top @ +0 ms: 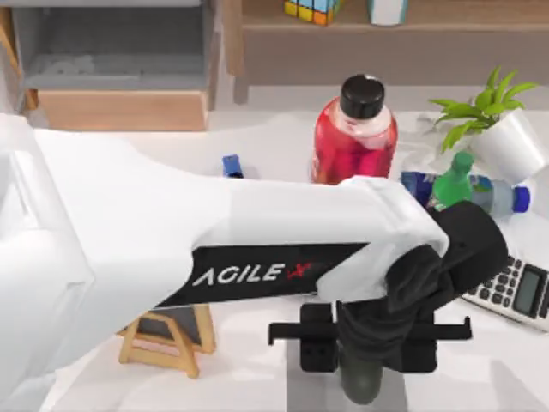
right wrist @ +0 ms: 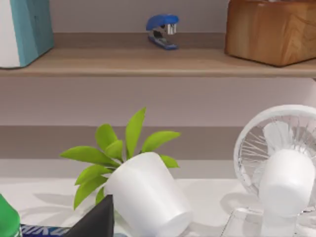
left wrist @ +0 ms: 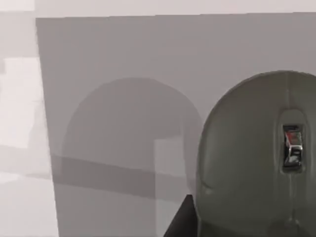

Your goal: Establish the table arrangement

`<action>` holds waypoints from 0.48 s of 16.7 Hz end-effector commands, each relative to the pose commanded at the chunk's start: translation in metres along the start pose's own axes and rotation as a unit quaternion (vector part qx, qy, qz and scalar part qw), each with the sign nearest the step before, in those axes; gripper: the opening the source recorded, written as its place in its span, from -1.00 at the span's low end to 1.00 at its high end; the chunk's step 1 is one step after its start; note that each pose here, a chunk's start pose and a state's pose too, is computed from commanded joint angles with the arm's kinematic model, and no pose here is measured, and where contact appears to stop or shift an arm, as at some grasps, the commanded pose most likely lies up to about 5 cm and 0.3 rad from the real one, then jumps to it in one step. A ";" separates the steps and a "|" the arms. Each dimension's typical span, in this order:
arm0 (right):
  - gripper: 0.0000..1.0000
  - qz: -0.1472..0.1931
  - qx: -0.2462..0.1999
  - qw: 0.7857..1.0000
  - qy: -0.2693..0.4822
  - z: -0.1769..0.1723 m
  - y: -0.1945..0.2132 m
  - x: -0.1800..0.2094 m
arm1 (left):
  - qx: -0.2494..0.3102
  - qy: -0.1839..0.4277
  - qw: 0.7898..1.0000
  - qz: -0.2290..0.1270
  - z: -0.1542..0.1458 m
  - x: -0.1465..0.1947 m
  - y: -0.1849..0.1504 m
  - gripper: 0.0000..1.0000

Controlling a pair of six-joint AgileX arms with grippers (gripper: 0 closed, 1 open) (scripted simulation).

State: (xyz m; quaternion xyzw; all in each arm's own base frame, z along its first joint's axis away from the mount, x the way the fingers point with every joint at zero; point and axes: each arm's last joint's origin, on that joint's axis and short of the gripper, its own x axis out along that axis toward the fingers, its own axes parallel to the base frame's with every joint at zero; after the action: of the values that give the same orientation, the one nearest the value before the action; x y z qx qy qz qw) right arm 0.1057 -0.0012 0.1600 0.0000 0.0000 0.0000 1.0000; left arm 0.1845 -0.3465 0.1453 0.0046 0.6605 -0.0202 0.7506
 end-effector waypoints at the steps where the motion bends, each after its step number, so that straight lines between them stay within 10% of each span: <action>1: 1.00 0.000 0.000 1.000 0.000 0.000 0.000 0.000 | 0.001 0.008 1.000 0.011 -0.001 0.006 0.002 -1.00; 6: 1.00 0.000 0.000 1.000 0.000 0.000 0.000 0.000 | 0.001 0.012 1.000 0.015 -0.002 0.009 0.003 -1.00; 8: 1.00 0.000 0.000 1.000 0.000 0.000 0.000 0.000 | 0.001 0.012 1.000 0.015 -0.002 0.009 0.003 -0.70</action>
State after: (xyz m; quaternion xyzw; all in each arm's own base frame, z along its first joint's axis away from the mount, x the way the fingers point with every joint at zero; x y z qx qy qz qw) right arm 0.1057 -0.0012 0.1600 0.0000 0.0000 0.0000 1.0000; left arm 0.1838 -0.3434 0.1363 0.0155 0.6690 -0.0099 0.7430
